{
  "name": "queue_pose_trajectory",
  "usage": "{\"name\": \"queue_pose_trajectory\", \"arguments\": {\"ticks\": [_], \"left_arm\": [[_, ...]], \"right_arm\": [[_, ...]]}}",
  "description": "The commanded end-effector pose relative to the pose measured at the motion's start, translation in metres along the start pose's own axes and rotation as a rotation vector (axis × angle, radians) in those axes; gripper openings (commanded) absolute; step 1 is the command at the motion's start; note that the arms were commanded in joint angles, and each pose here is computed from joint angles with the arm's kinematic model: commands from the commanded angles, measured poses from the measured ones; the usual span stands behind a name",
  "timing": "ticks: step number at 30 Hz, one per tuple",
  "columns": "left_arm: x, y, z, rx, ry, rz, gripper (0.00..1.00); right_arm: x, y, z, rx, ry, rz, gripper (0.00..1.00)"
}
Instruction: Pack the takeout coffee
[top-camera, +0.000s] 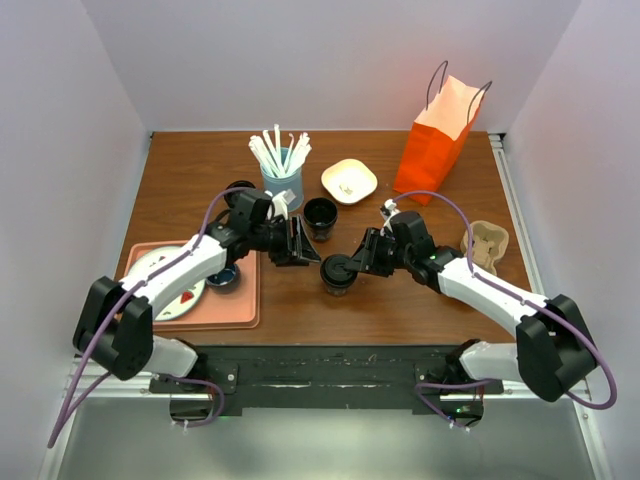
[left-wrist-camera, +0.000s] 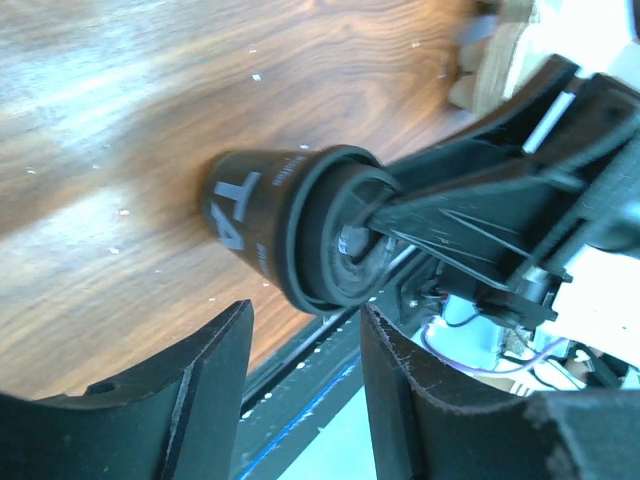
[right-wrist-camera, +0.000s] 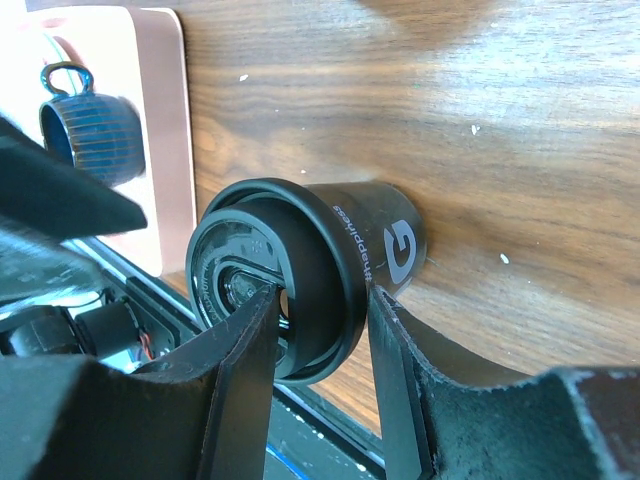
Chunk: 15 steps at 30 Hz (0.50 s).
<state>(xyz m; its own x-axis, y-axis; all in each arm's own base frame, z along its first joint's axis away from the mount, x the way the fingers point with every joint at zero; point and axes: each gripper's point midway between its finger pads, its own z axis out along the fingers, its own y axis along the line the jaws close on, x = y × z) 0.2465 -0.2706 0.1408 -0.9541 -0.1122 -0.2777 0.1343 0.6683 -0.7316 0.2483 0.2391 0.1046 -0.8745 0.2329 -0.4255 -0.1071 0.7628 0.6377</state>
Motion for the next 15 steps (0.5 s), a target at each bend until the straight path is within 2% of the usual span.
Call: {"name": "queue_pose_trajectory", "arguments": {"ticks": [1, 7, 15], "left_arm": [[0.017, -0.012, -0.005, 0.078, 0.024, -0.039, 0.50], [0.037, -0.019, 0.010, 0.125, 0.072, -0.082, 0.48], [0.044, -0.008, 0.030, 0.084, 0.078, -0.113, 0.43]], "right_arm": [[0.024, -0.042, 0.000, 0.165, 0.056, 0.014, 0.42], [0.021, -0.039, -0.001, 0.160, 0.050, 0.020, 0.42], [0.023, -0.037, -0.001, 0.150, 0.049, 0.044, 0.42]]}}
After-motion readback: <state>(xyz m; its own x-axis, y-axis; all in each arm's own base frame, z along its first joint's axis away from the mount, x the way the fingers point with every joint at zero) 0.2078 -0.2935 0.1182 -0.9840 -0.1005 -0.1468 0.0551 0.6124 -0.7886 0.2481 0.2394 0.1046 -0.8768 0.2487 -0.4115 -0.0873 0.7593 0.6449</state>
